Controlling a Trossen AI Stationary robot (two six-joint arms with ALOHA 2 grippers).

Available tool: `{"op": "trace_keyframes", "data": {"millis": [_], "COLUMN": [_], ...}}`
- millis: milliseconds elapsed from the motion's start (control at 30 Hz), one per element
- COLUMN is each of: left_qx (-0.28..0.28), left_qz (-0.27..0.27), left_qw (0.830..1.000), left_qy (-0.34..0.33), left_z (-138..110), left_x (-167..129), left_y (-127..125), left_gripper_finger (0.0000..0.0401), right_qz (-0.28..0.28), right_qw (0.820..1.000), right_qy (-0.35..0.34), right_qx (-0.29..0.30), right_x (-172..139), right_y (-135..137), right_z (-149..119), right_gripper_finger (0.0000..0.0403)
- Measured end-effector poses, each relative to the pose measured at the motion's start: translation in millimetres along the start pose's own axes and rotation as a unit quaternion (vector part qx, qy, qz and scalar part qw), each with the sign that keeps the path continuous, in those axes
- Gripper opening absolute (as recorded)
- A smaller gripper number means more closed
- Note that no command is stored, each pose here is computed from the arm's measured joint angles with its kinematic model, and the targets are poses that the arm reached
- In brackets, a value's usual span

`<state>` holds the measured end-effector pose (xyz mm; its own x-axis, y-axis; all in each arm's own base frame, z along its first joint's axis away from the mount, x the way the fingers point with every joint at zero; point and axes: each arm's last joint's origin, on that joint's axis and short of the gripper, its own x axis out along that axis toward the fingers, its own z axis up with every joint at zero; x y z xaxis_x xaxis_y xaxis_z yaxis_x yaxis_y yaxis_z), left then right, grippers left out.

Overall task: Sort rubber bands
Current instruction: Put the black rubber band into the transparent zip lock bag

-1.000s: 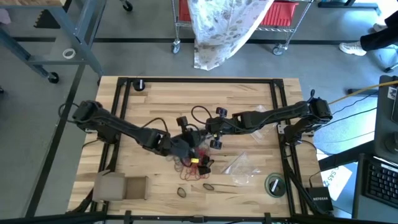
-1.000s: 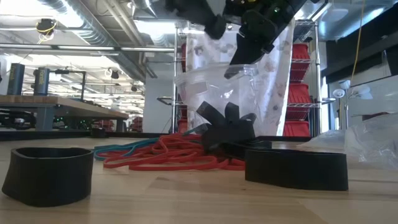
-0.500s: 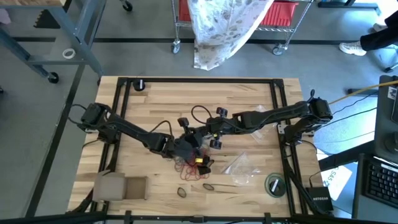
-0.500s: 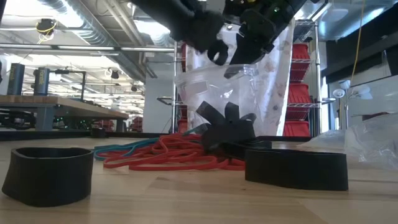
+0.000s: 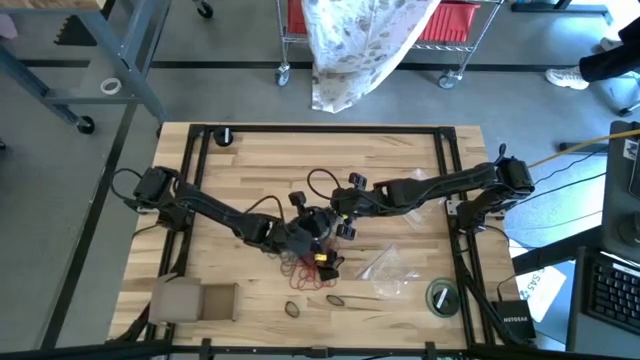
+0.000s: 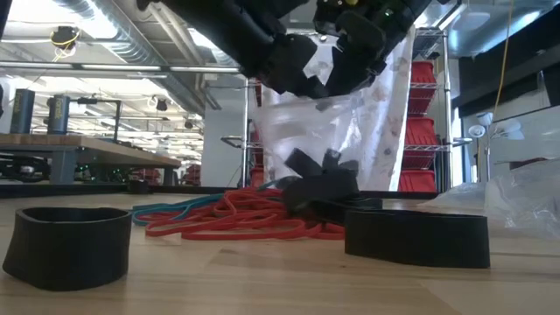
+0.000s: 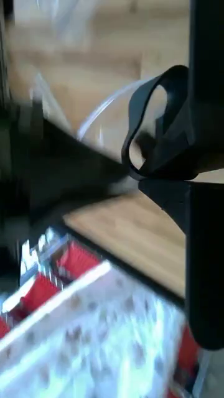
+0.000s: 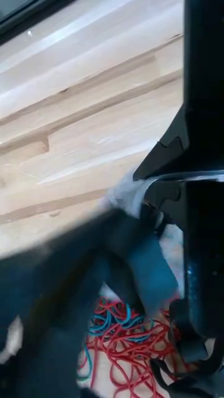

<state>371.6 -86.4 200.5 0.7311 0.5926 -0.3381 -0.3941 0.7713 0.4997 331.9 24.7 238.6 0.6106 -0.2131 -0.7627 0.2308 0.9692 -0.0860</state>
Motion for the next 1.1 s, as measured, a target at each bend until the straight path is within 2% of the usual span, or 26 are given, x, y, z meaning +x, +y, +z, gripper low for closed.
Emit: {"op": "trace_keyframes", "data": {"millis": [433,633,767,900,1100], "left_qx": [0.001,0.002,-0.003,-0.031,-0.049], "left_qz": [-0.020,-0.066,-0.054,-0.043,-0.045], "left_qw": [0.999,0.997,0.998,0.999,0.997], "left_qy": [-0.032,-0.042,-0.015,-0.002,-0.031], "left_z": [8,9,3,2,17], "left_x": [-6,-3,3,4,-19], "left_y": [-5,-5,-1,4,11], "left_gripper_finger": [0.0004,0.0005,0.0005,0.0005,0.0005], "right_qz": [-0.012,-0.009,0.003,0.005,0.003], "right_qw": [0.999,0.998,0.999,0.999,0.999], "right_qy": [-0.029,-0.040,-0.038,-0.028,-0.020], "right_qx": [0.034,0.037,0.036,0.030,0.025], "right_x": [0,0,0,0,0], "right_y": [0,0,1,1,1], "right_z": [5,7,7,6,4], "right_gripper_finger": [0.0001,0.0001,0.0001,0.0001,0.0001]}}
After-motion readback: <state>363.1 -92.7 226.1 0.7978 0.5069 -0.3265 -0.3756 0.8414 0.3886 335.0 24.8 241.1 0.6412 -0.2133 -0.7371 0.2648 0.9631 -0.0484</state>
